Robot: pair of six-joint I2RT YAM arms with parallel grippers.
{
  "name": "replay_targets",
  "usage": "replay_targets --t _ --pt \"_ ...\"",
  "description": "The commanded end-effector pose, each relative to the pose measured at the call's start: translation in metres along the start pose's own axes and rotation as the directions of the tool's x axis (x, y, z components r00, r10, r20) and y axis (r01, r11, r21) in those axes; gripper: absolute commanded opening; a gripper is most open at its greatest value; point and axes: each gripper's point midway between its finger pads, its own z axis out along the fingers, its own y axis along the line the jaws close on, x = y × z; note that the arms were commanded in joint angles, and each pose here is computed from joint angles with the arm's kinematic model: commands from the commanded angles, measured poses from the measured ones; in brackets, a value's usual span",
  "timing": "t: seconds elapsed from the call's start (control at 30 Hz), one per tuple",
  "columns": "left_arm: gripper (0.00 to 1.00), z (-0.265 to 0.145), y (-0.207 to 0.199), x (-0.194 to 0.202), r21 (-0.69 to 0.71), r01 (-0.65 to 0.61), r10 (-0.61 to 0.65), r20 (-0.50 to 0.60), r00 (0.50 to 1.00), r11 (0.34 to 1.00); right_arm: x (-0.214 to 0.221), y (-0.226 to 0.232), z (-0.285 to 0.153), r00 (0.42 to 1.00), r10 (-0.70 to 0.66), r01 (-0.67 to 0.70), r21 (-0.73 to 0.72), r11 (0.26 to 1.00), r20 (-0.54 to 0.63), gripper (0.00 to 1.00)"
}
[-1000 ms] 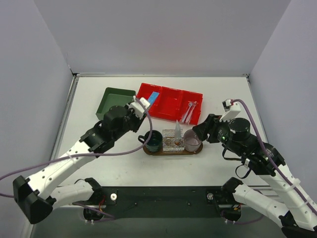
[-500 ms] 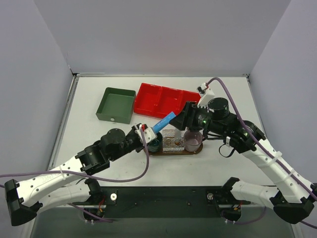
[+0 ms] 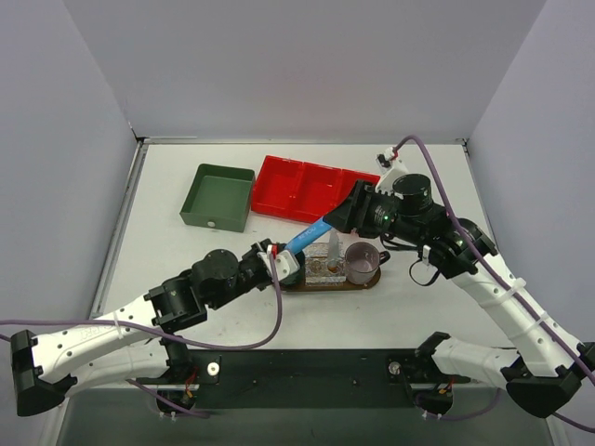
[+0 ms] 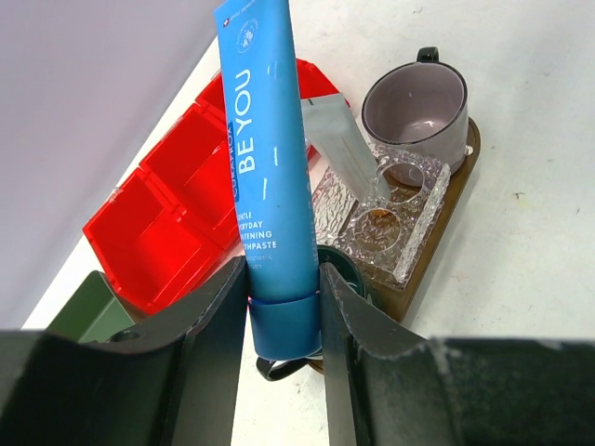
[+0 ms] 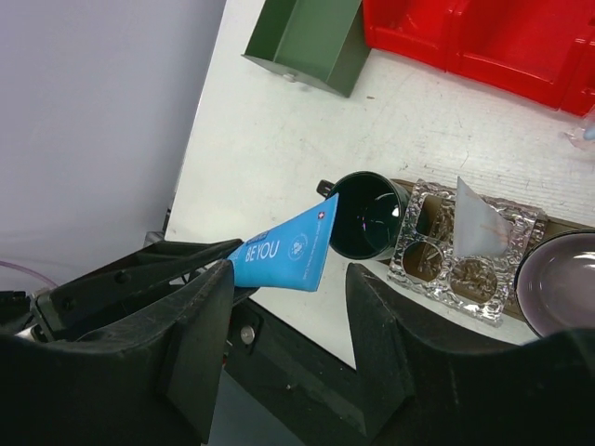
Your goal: Prepare toiletry sets of a toothbrush and toothpaste on the tray
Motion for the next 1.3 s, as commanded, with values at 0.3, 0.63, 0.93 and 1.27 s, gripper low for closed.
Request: replay_targets --t 0.3,0.63,0.93,1.27 --pt "0.00 -0.006 0.011 -0.027 -0.055 -0.002 0.007 0.105 0.994 0.998 0.003 0.005 0.015 0.998 0.063 -0.064 -0.032 0.997 -0.029 0.40" --pt "0.00 -0.008 0.012 -0.028 -0.062 -0.002 0.009 0.113 0.994 0.998 0.007 0.003 0.023 0.994 0.104 -0.106 -0.046 0.993 -0.036 0.35" --pt "0.00 -0.005 0.010 -0.031 -0.058 0.002 0.005 0.128 0.992 0.998 0.010 0.006 0.029 0.989 0.144 -0.147 -0.089 0.985 -0.040 0.25" --pt "0.00 -0.005 0.009 -0.030 -0.056 0.000 0.007 0.127 0.992 0.998 0.009 0.005 0.030 0.986 0.165 -0.167 -0.097 0.981 -0.031 0.00"
